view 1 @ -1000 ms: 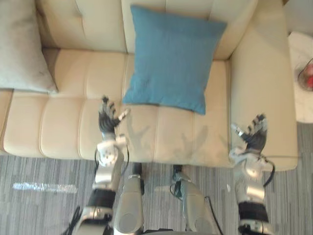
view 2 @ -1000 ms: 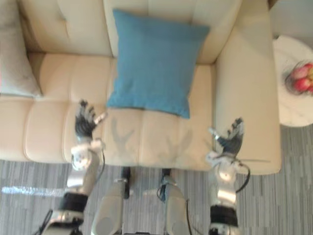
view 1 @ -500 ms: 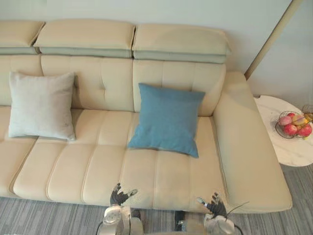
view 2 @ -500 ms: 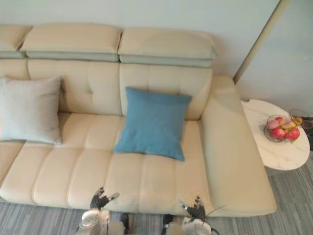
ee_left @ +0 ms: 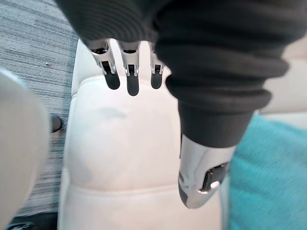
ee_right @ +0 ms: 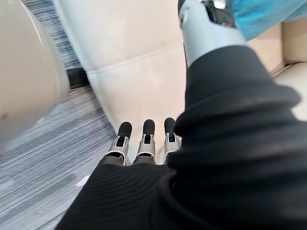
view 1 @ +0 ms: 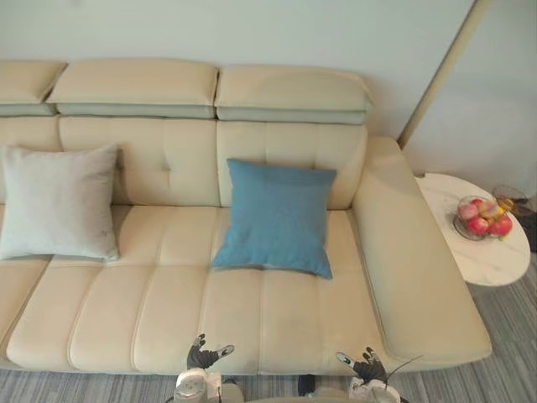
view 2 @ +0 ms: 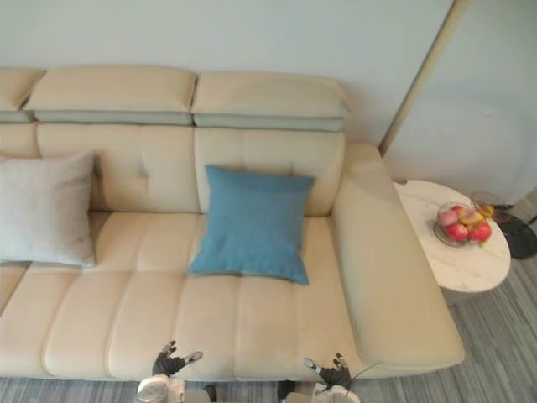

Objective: Pick up cushions and gather them together orderly.

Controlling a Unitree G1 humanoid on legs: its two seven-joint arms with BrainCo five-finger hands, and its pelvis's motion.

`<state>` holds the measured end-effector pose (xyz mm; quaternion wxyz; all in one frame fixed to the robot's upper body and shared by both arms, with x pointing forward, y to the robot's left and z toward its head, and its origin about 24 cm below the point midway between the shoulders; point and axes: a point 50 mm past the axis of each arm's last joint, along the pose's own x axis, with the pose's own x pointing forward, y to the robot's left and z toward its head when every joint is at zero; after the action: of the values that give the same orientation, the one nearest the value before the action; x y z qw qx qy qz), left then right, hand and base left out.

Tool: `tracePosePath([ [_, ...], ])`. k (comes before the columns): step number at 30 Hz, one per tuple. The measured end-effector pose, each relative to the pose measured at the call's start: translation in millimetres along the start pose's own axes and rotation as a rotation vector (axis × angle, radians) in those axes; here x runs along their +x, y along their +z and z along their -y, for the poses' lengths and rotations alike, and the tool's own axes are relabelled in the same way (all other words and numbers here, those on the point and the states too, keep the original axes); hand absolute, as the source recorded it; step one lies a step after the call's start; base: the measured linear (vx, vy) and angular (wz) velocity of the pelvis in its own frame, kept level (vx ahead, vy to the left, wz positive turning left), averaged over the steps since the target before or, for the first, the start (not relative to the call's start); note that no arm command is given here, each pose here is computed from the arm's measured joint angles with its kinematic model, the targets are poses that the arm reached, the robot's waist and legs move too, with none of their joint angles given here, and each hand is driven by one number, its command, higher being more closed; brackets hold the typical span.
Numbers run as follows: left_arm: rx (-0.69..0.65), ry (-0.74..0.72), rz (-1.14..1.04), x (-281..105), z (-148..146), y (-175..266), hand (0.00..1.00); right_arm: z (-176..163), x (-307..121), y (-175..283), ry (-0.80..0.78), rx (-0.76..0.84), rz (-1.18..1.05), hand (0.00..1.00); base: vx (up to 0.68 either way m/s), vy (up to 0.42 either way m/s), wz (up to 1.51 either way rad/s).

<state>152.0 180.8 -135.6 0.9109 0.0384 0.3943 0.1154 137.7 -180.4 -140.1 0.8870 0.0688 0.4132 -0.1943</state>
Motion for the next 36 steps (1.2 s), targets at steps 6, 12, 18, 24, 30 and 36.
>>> tracePosePath([
  [6, -0.037, 0.037, 0.074, 4, -12, 19, 0.00, -11, 5, 17, 0.025, -0.008, 0.048, 0.00, -0.07, -0.076, 0.12],
  [12, -0.155, 0.029, 0.025, 0, 2, 9, 0.00, -14, 9, 34, 0.018, -0.007, 0.100, 0.00, -0.15, -0.207, -0.03],
  [18, -0.131, 0.012, 0.020, -2, 3, 6, 0.00, -2, 7, 23, -0.029, -0.045, 0.073, 0.00, -0.24, -0.132, 0.39],
  [24, -0.127, 0.014, -0.022, -5, 3, -7, 0.00, 16, 7, 11, -0.073, -0.024, 0.024, 0.00, -0.23, 0.085, 0.21],
  [30, -0.053, 0.045, -0.117, -9, -14, -31, 0.00, 17, 0, -21, -0.071, 0.047, -0.106, 0.00, -0.11, 0.197, -0.02],
  [36, -0.001, 0.039, -0.155, -12, -15, -41, 0.00, 31, -5, -34, -0.114, 0.097, -0.147, 0.00, 0.04, 0.123, -0.05],
])
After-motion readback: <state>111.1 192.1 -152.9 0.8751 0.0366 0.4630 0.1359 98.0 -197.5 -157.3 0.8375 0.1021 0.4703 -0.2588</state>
